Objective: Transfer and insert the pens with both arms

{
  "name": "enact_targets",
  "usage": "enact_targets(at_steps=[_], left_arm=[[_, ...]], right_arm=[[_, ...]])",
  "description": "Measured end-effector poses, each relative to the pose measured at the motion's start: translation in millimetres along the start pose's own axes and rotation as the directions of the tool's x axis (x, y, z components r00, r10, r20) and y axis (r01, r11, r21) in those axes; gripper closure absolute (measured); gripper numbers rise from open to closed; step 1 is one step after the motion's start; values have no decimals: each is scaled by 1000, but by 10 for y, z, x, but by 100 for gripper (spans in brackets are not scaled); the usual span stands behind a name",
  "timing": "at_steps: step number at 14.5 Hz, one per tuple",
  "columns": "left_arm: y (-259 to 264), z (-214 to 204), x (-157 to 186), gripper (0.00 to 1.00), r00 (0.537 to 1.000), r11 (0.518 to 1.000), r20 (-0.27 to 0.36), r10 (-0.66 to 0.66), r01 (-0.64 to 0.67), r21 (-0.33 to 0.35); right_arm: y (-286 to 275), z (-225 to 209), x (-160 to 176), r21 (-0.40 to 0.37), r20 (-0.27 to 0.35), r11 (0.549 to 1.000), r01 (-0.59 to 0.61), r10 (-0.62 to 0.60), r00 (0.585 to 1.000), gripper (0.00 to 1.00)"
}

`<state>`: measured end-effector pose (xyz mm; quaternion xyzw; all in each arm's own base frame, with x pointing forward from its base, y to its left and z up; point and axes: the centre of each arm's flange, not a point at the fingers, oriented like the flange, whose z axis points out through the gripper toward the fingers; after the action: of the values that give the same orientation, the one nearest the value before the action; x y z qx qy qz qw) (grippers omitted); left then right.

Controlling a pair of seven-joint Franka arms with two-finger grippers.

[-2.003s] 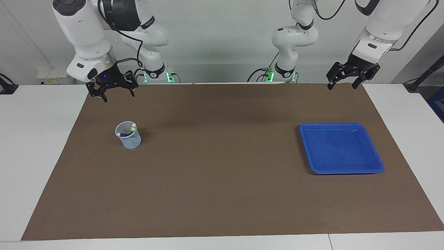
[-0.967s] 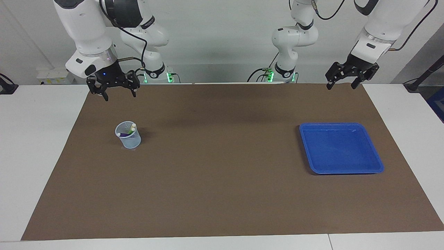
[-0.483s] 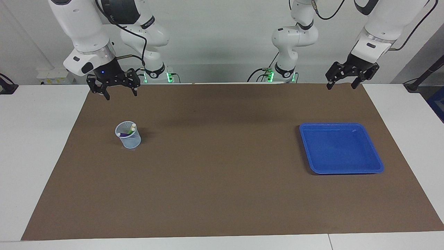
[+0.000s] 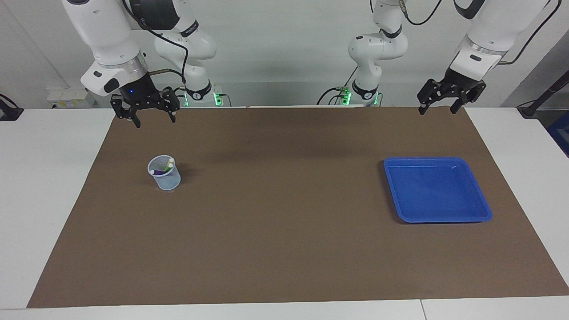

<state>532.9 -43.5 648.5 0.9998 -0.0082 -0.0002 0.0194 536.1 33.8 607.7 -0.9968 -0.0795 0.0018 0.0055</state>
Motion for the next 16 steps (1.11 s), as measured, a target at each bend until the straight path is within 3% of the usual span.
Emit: enact_targets(at_steps=[16], left_arm=[[-6,52,2,0,1000,1000,13,-1,1,0]], right_arm=[[0,0,0,0,0,1000,0,0,1000,0]])
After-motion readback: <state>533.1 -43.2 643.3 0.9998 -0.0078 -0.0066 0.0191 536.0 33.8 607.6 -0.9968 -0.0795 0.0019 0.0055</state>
